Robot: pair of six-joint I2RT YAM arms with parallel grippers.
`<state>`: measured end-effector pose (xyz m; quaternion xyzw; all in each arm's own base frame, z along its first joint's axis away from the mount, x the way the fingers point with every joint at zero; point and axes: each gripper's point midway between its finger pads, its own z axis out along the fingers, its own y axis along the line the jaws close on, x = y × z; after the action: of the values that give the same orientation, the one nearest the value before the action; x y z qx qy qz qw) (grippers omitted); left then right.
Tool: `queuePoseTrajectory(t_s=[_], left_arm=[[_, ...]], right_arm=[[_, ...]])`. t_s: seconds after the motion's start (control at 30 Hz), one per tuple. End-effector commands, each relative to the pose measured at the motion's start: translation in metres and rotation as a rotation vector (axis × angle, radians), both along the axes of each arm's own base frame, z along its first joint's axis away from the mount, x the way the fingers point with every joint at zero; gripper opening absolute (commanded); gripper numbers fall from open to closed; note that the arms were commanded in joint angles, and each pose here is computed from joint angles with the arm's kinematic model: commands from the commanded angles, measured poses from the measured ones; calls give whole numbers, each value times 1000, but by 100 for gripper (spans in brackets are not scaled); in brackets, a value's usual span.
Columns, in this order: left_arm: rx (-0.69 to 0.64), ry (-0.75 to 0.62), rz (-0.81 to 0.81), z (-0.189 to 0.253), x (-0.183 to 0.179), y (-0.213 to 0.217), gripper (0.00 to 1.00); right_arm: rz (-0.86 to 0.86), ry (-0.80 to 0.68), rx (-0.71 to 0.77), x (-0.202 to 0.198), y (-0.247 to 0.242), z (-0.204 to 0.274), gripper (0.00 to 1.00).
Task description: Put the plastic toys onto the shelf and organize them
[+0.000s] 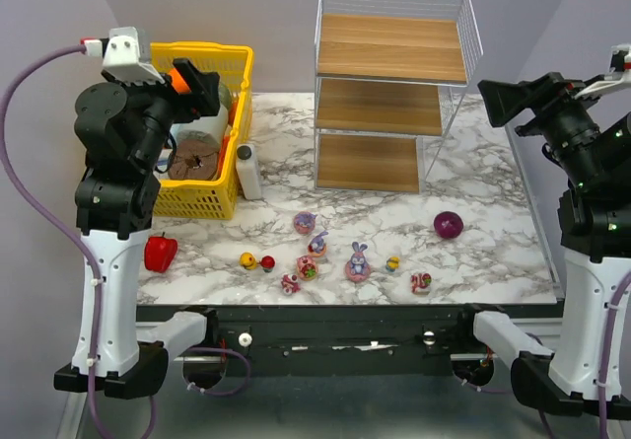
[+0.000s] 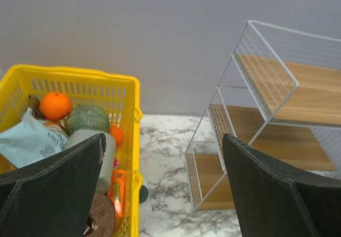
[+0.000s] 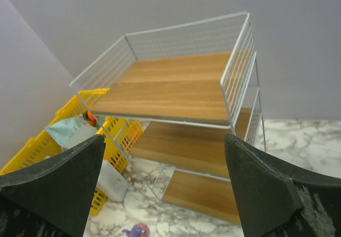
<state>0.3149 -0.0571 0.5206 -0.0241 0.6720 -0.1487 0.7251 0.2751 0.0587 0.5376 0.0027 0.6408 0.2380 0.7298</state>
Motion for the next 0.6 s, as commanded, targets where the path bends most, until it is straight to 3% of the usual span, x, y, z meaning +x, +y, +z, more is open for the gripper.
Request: queuePoseTrajectory(t_s=[0.0, 0.23, 0.37, 0.57], left_arm=[[-2, 9, -61, -15, -11, -9, 99], [-8, 128, -109, -77, -7, -23, 99], [-2, 173, -142, -97, -6, -38, 99], [-18, 220, -210, -119, -10, -57, 99]], right_arm=[[19, 167, -2, -6, 3, -52, 100], [-2, 386, -48, -16, 22, -160, 98], [0, 490, -55, -33, 38, -216, 92], [-14, 599, -56, -54, 41, -297, 93]])
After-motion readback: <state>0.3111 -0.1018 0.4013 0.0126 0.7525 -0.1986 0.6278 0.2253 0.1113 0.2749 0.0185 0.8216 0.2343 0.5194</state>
